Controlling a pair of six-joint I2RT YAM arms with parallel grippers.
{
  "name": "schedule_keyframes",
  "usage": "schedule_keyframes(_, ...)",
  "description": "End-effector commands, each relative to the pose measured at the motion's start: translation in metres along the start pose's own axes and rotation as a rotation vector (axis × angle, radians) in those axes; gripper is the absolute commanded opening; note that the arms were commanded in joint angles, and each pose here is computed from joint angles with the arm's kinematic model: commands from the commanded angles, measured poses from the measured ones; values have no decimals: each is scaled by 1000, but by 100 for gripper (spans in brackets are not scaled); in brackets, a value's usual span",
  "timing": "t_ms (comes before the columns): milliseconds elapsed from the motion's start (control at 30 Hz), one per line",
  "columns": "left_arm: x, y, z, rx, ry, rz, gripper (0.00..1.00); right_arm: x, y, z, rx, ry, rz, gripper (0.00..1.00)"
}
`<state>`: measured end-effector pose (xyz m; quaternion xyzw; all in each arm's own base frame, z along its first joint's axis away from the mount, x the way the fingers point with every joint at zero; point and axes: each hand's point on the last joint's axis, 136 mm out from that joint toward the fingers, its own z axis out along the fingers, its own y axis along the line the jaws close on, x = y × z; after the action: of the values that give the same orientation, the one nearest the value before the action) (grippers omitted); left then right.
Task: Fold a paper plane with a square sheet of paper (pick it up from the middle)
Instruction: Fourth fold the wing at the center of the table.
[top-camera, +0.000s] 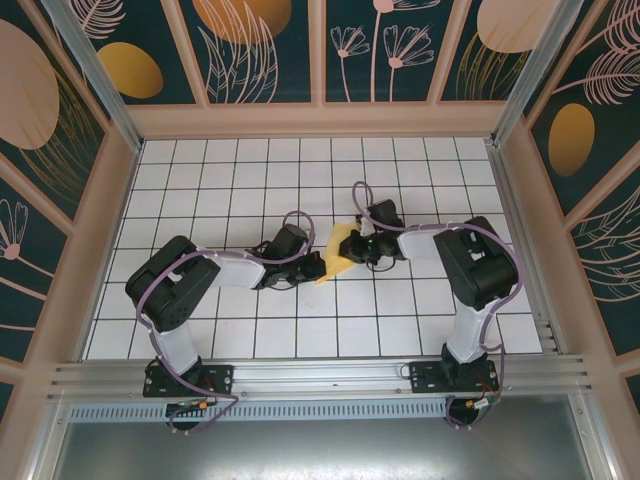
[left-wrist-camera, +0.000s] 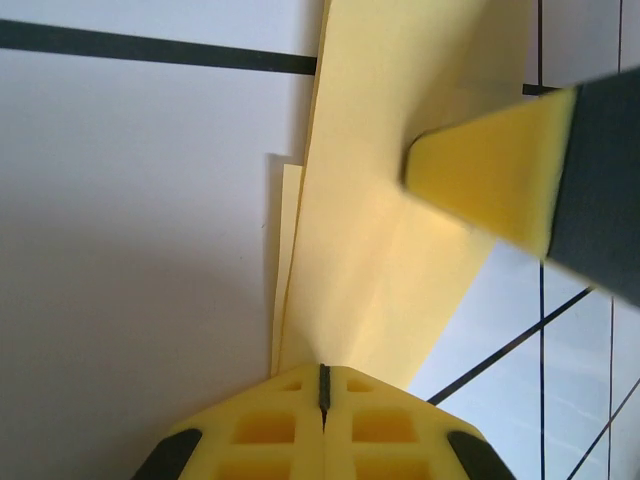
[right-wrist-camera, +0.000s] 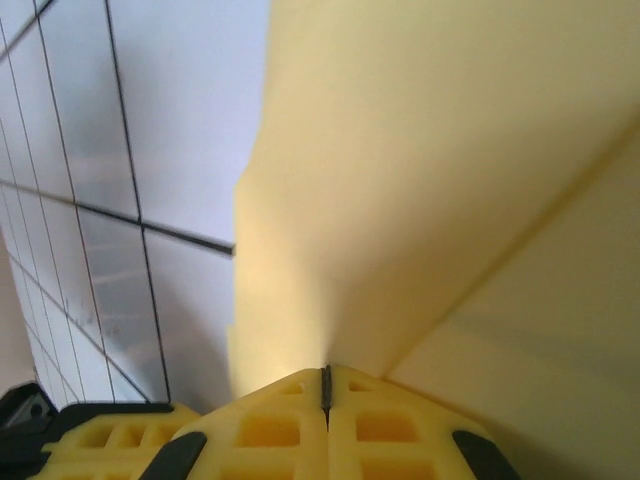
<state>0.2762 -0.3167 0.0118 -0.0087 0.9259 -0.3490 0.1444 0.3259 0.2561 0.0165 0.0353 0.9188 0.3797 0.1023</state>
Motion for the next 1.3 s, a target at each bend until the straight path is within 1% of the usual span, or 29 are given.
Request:
schedule_keyframes(0, 57, 71, 2, -228, 172, -67, 0, -26, -39, -17, 118, -119, 35, 0)
schedule_keyframes(133, 53, 64, 3, -205, 165, -50, 0, -37, -7, -33, 41, -170, -30, 0)
schedule_keyframes(233, 50, 61, 4, -194, 163, -44, 0, -28, 20, -36, -10, -171, -94, 0)
schedule_keyframes(367, 49, 59, 5, -191, 164, -36, 0, -5, 39, -17, -35, -111, -130, 0)
schedule_keyframes(567, 49, 60, 6, -198, 167, -33, 0, 13, 46, 17, -43, -25, -141, 0)
schedule_keyframes(767, 54, 64, 5, -207, 177, -43, 0, 5, 31, 27, -26, -25, -106, 0)
schedule_keyframes(800, 54, 65, 5, -209, 178, -48, 0, -7, 20, 22, -15, -54, -76, 0)
schedule_keyframes(1033, 62, 73, 3, -225, 192, -71, 0, -53, -45, -6, 66, -190, 70, 0)
schedule_keyframes(1200, 64, 73, 2, -221, 193, -73, 0, -77, -80, -25, 121, -252, 138, 0)
schedule_keyframes(1267, 63, 72, 2, -219, 191, -72, 0, -85, -86, -36, 126, -279, 154, 0)
